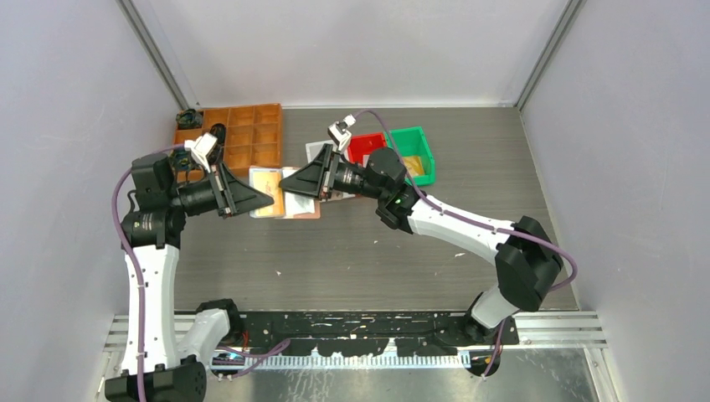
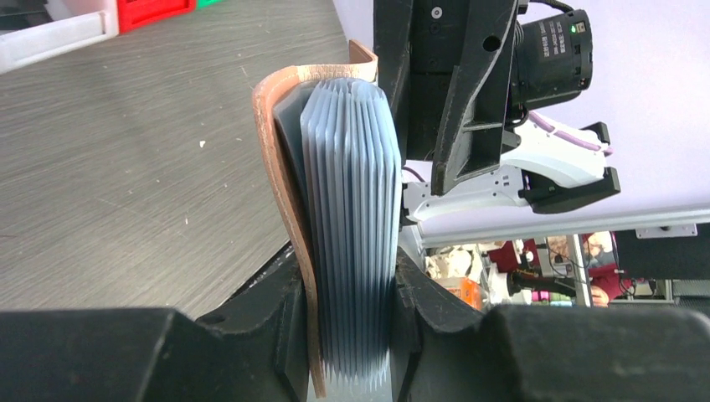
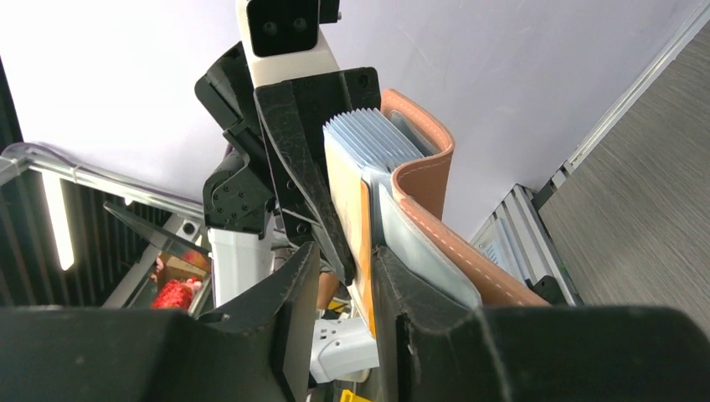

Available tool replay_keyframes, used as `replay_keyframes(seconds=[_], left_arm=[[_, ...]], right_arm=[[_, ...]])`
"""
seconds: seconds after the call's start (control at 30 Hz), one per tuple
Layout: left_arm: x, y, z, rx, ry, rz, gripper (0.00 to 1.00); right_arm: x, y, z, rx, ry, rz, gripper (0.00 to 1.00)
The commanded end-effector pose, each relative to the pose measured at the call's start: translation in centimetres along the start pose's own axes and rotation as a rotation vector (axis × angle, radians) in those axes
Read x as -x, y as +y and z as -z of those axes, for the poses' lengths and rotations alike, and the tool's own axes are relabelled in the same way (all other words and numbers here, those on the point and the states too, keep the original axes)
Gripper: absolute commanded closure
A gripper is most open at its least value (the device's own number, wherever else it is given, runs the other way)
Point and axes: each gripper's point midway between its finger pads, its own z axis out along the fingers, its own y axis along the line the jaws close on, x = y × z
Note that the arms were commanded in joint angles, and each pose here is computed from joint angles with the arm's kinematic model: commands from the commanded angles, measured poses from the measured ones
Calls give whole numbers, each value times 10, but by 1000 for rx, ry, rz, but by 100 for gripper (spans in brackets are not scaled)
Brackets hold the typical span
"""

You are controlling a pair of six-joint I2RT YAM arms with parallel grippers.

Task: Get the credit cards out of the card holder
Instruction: Remove the credit card from the card holder.

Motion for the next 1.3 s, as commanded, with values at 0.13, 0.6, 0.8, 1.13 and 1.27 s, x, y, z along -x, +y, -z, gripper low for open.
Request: replay_keyframes(seconds=[0.13,0.6,0.8,1.13,1.27], left_arm=[[-6,-37,5,-172,67,-84,71],[-1,-35,2,-205,71,-66,67],[4,-28,-1,-172,43,-68,84],[6,-32,0,-187,40,-81,91],[3,-37,2,-203,46,-92,91]], right_arm=[[-16,-42,-8,-83,7,-75,69],[-18,-48,-1,-103,-10,-99,76],[-19,-34,8,-89,-14,-72,64],[-29,-17,16,-5,29,-84,57],[-30,-1,17,115,40,-144,60]])
